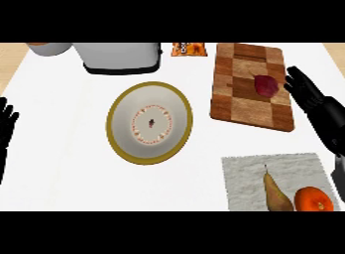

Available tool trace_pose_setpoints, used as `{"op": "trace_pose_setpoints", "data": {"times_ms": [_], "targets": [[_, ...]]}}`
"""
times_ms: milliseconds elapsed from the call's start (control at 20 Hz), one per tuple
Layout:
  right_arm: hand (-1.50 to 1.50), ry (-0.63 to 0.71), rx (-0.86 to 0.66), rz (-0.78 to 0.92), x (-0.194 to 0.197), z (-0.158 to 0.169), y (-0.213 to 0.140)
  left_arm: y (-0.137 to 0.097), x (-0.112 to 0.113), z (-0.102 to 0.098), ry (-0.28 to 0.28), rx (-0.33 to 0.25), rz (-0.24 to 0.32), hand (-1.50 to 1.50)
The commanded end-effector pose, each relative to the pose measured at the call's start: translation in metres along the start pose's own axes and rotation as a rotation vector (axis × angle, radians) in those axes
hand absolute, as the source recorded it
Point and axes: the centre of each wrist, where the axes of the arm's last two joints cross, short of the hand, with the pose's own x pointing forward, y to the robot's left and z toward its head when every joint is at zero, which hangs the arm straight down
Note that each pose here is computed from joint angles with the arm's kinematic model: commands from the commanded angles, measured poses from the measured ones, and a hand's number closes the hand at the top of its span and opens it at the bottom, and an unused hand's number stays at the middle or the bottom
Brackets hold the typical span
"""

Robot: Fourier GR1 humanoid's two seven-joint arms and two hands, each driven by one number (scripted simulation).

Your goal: Pick the squash from the placemat and place it in the bowl

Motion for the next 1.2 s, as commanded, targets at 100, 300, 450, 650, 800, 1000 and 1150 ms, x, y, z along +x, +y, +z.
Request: {"op": "trace_pose_setpoints", "data": {"times_ms": [100, 300, 450, 650, 800, 1000, 1150], "targets": [[-1.5, -0.211, 0.392, -0.218, 0.013, 0.017, 0.065, -0.001, 0.016, -0.019, -0.109, 0.014, 0.029, 0.0], [-1.5, -0.461, 0.452, 0.313, 0.079, 0.022, 0.039, 0.0, 0.022, -0.022, -0.106, 0.015, 0.063, 0.0], [-1.5, -0.495, 0.222, 0.038, 0.018, 0.083, 0.056, 0.005, 0.026, -0.03, -0.121, 0.026, 0.091, 0.0], [-1.5, -0.562, 0.312, 0.114, 0.01, 0.139, 0.055, 0.007, 0.014, -0.027, -0.116, 0.007, 0.114, 0.0], [-1.5, -0.585, 0.328, 0.246, 0.012, 0.165, 0.031, 0.002, 0.019, -0.036, -0.14, 0.003, 0.101, 0.0], [-1.5, -0.505, 0.27, 0.505, 0.04, 0.182, -0.008, 0.006, 0.02, -0.043, -0.139, -0.006, 0.109, 0.0], [-1.5, -0.428, 0.245, 0.587, 0.057, 0.2, -0.023, 0.009, 0.021, -0.057, -0.144, 0.003, 0.095, 0.0]]}}
